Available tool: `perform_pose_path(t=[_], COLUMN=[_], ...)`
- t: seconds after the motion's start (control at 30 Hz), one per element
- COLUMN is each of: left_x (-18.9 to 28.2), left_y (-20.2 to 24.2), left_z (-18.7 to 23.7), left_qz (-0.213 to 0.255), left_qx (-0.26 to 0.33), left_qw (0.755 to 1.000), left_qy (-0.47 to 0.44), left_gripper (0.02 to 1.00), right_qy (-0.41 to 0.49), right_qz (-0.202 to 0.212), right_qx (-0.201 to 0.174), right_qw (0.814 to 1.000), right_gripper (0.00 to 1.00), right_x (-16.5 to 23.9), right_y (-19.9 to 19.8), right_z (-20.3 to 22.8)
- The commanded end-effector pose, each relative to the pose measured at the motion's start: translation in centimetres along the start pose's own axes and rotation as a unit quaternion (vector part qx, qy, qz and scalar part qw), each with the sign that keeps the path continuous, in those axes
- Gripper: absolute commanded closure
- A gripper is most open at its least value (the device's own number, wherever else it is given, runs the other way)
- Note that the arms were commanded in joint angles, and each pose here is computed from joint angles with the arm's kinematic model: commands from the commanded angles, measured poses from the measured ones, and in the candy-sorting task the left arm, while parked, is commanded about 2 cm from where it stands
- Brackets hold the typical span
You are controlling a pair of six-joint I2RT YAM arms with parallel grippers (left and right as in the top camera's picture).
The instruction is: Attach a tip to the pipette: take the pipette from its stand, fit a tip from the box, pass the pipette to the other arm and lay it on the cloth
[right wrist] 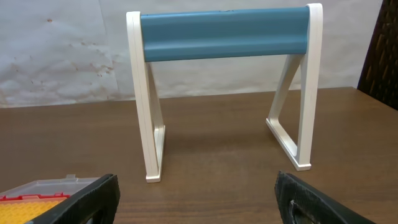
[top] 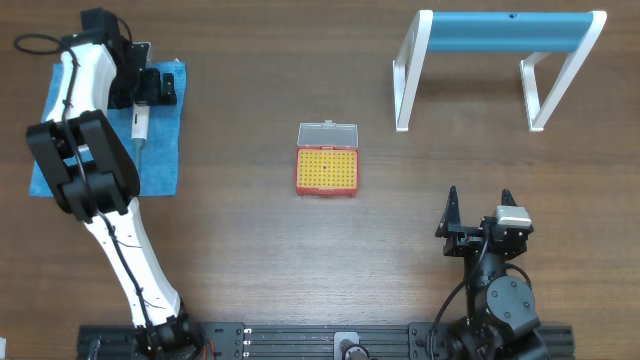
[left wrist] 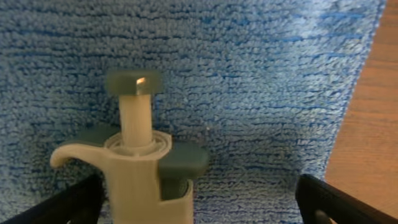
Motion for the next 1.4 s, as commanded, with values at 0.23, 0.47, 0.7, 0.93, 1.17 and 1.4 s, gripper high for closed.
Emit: perform_pose_path(t=[0.23, 0.47, 0.7, 0.93, 1.17, 1.4], left_x=[7.9, 19.7, 37.1, 45.3, 41.5, 35.1], left_y=[0.0, -1.0, -6.1, -11.5, -18.0, -18.9], left_z=[-4.2, -5.3, -0.4, 11.6, 21.8, 26.4], left_qz=[-0.094, -0.117, -0.094, -0.085, -0.021, 0.018], left_qx=[-0.027, -0.026, -0.051, -0.079, -0.165, -0.183], left_qw=[0.995, 0.984, 0.946, 0.902, 0.889, 0.936], left_qy=[-0.032, -0.128, -0.306, -0.415, -0.427, -0.300], left_gripper=[0.020, 0.020, 0.020, 0.020, 0.020, 0.020], right_qy=[-0.031, -0.027, -0.017, -0.017, -0.017, -0.017], right_qz=[-0.013, -0.011, -0.009, -0.009, -0.009, -0.009], right_qx=[-0.021, -0.015, -0.009, -0.009, -0.009, -0.009], right_qw=[0.999, 0.999, 1.000, 1.000, 1.000, 1.000], right_gripper=[0.174, 0.174, 0.174, 0.174, 0.172, 0.172], right_x=[-1.9, -2.1, -2.1, -2.1, -2.1, -2.1], right_y=[0.4, 0.4, 0.3, 0.3, 0.3, 0.3], right_z=[3.6, 4.1, 4.5, 4.5, 4.5, 4.5])
Point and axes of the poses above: each gripper's point midway between its finger pads, its own x axis back along the fingers, its own y axis along the line the jaws close on, z = x × y, the point moved 5 cm from there along x, back along the fingers, and after that the axes turned 8 degrees about -x, right-handed, at the moved point
